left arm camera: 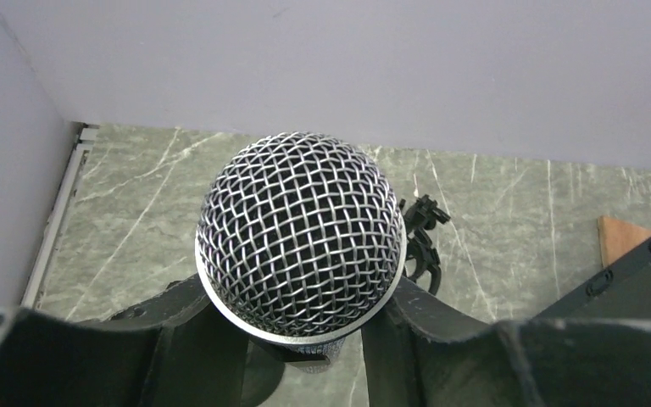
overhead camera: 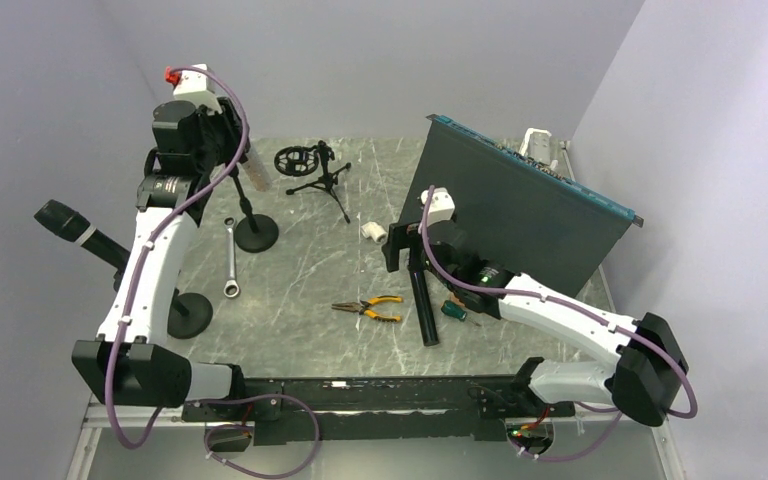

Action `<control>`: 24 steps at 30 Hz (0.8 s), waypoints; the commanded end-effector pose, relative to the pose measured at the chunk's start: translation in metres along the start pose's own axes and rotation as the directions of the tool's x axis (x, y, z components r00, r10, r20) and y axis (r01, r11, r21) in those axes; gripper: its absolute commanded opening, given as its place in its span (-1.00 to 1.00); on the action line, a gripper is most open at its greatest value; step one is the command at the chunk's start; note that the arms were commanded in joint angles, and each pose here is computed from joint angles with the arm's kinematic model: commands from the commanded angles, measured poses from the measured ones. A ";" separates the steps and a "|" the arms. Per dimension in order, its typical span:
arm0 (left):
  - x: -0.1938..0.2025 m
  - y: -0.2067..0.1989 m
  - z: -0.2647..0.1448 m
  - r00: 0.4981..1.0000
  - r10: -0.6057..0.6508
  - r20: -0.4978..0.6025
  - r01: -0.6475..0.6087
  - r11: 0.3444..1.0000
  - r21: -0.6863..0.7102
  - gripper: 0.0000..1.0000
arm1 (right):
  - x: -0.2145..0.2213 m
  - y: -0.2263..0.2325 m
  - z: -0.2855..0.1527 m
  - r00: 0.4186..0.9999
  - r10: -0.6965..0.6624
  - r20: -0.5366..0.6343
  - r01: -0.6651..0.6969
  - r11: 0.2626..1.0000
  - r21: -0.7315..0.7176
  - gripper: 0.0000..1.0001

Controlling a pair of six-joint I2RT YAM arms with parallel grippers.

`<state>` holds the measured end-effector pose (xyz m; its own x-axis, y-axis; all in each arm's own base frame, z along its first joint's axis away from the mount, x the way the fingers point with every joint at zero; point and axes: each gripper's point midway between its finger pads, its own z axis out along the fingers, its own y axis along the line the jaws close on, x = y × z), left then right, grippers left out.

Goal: Remove the microphone from the stand

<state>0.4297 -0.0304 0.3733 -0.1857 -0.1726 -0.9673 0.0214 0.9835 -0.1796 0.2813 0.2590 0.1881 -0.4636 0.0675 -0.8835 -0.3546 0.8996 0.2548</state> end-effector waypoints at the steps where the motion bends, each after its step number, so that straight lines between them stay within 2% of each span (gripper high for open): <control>1: -0.018 -0.018 -0.032 0.999 -0.021 0.026 0.020 0.999 0.043 -0.60 | -0.013 0.006 0.001 0.999 -0.045 0.017 0.046 0.999 -0.016 1.00; 5: -0.012 -0.035 -0.054 0.998 -0.067 -0.001 0.067 0.995 0.077 -0.91 | -0.018 0.018 0.001 0.999 -0.039 0.007 0.040 0.997 -0.061 1.00; 8: -0.006 -0.058 -0.074 0.995 -0.091 -0.037 0.095 0.987 0.133 -1.00 | -0.025 0.026 0.000 1.000 -0.019 0.013 0.020 0.996 -0.091 1.00; 15: 0.027 -0.097 -0.105 0.982 -0.145 -0.117 0.160 0.977 0.137 -1.00 | -0.035 0.039 0.002 1.000 -0.010 0.018 0.012 0.994 -0.107 1.00; 22: 0.052 -0.118 -0.132 0.963 -0.257 -0.076 0.259 0.966 0.020 -0.99 | -0.044 0.061 -0.011 0.997 -0.046 0.056 0.055 0.983 -0.177 1.00; 24: 0.054 -0.127 -0.133 0.964 -0.254 -0.083 0.256 0.967 0.013 -0.80 | -0.049 0.064 -0.015 0.995 -0.069 0.074 0.080 0.984 -0.158 1.00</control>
<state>0.2874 -0.1636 0.3667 -0.3144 -0.3085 -0.8978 0.1346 0.9217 -0.3639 0.2711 0.2973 0.2115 -0.4621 0.0102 -0.8867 -0.4813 0.8369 0.2605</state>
